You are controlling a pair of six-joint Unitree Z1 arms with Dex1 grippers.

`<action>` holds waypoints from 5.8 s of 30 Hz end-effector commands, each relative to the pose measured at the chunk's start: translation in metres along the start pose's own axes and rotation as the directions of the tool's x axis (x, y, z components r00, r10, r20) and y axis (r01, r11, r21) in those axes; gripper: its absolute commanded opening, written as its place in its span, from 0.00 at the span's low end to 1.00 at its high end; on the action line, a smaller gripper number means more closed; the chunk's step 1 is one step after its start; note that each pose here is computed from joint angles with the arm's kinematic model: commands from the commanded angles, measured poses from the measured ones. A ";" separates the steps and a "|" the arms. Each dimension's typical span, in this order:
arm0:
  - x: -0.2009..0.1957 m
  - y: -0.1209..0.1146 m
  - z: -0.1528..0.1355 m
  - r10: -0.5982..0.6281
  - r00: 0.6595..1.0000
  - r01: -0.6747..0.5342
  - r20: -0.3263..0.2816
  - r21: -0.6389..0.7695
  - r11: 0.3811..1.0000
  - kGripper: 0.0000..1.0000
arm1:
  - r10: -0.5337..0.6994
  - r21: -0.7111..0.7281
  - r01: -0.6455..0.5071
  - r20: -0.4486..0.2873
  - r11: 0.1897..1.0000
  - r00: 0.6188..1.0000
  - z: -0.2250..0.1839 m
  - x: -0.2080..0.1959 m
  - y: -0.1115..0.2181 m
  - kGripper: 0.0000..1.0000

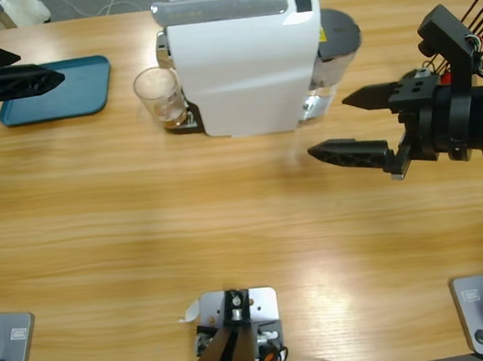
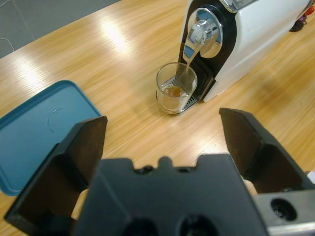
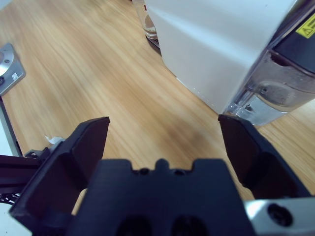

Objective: Pour coffee

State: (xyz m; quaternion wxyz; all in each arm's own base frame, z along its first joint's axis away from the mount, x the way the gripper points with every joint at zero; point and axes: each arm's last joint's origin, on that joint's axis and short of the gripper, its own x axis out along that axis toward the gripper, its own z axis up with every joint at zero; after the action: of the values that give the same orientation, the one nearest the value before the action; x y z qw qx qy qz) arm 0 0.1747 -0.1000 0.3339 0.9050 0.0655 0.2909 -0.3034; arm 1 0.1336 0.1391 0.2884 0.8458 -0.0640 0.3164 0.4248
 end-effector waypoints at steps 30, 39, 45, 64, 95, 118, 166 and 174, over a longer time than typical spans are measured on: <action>0.010 -0.006 -0.022 -0.056 0.994 0.059 -0.094 0.022 0.998 1.00 | -0.004 0.007 0.004 -0.039 1.000 0.999 -0.001 0.010 -0.002 1.00; 0.036 -0.008 -0.028 -0.108 0.978 0.126 -0.178 0.093 0.988 1.00 | -0.004 0.010 0.005 -0.056 1.000 0.998 -0.004 0.014 -0.003 1.00; 0.071 -0.005 -0.029 -0.128 0.970 0.164 -0.208 0.164 0.973 1.00 | 0.001 0.012 0.000 -0.063 1.000 0.998 0.001 0.026 -0.005 1.00; 0.154 0.011 0.000 -0.206 0.956 0.260 -0.208 0.283 0.923 1.00 | 0.038 0.049 -0.033 -0.109 0.998 0.993 0.003 0.056 -0.016 1.00; 0.196 0.027 0.004 -0.204 0.955 0.257 -0.214 0.257 0.932 1.00 | 0.054 0.083 -0.045 -0.106 0.996 0.993 0.005 0.071 -0.029 1.00; 0.209 0.023 -0.004 -0.237 0.940 0.295 -0.245 0.235 0.926 0.93 | 0.062 0.092 -0.052 -0.113 0.994 0.992 0.004 0.074 -0.031 1.00; 0.145 0.163 -0.012 0.409 0.895 -0.439 -0.178 -0.185 0.879 0.00 | 0.068 0.092 -0.062 -0.067 0.994 0.995 0.014 0.076 -0.034 1.00; 0.170 0.170 -0.035 0.389 0.882 -0.445 -0.265 -0.199 0.873 0.00 | 0.075 0.097 -0.067 -0.075 0.993 0.994 0.017 0.074 -0.034 1.00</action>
State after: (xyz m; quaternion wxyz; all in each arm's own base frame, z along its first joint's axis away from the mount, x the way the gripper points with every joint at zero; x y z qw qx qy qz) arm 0 0.3543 -0.0417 0.2320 0.9260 0.0504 0.3676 -0.0697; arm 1 0.1929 0.1730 0.2551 0.8238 -0.0362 0.3579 0.4381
